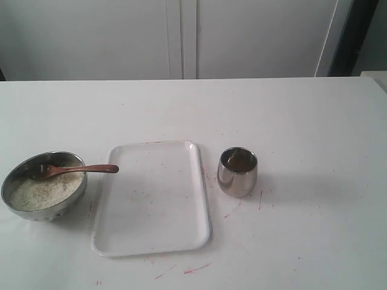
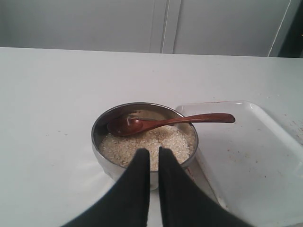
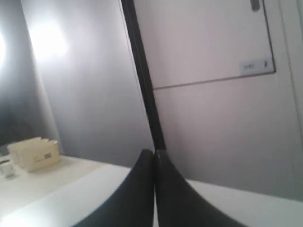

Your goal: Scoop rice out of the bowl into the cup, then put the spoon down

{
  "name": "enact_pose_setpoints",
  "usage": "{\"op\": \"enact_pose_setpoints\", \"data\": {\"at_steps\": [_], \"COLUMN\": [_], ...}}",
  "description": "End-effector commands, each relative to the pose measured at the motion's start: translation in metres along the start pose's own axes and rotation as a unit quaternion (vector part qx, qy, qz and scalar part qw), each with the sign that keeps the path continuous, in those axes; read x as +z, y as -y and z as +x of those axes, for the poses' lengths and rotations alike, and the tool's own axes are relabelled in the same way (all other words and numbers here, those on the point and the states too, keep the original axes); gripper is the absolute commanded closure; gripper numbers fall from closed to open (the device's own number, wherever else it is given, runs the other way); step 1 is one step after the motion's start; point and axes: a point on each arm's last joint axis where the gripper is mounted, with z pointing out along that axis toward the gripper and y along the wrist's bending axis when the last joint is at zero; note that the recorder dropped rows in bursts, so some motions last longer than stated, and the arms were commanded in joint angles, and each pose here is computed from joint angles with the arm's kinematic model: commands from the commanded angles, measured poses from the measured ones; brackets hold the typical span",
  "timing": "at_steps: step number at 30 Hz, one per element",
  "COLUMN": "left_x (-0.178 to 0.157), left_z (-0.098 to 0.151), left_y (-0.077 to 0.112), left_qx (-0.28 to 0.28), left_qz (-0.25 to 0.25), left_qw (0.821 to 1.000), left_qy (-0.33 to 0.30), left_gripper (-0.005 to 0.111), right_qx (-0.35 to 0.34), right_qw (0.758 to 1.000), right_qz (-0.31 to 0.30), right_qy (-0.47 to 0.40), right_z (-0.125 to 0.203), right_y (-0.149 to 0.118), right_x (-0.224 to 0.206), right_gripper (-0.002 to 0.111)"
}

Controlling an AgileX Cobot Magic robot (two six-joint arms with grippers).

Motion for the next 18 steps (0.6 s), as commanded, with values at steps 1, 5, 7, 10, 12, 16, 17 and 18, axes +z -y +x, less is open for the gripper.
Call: {"op": "enact_pose_setpoints", "data": {"at_steps": [1,5,7,10,12,16,17,18], "left_x": [0.0,0.0,0.0,0.0,0.0,0.0,0.0,0.0], "left_z": [-0.002,-0.002,-0.002,-0.002,-0.002,-0.002,-0.002,-0.002], "left_y": [0.0,0.0,0.0,0.0,0.0,0.0,0.0,0.0], "left_qx": [-0.006,-0.006,-0.006,-0.006,-0.006,-0.006,-0.006,-0.006], "left_qz": [0.002,0.002,0.002,0.002,0.002,0.002,0.002,0.002], "left_qw": [1.0,1.0,1.0,1.0,1.0,1.0,1.0,1.0], "left_qy": [0.006,0.006,0.006,0.006,0.006,0.006,0.006,0.006], "left_gripper": [0.092,0.092,0.092,0.092,0.092,0.092,0.092,0.092], "right_qx": [0.022,0.041,0.051,0.058,0.06,0.06,0.058,0.057], "right_qw": [0.994,0.985,0.977,0.965,0.96,0.96,0.962,0.965], "right_qz": [-0.053,-0.095,-0.127,-0.169,-0.185,-0.184,-0.177,-0.167], "right_qy": [-0.089,-0.14,-0.165,-0.194,-0.203,-0.203,-0.2,-0.196], "right_z": [0.003,0.006,0.006,0.004,0.001,-0.005,-0.006,-0.006], "right_y": [0.004,0.008,0.008,0.008,0.008,0.012,0.015,0.017], "right_x": [0.023,0.04,0.046,0.055,0.06,0.068,0.071,0.072], "right_gripper": [0.108,0.108,0.108,0.108,0.108,0.108,0.108,0.108]}}
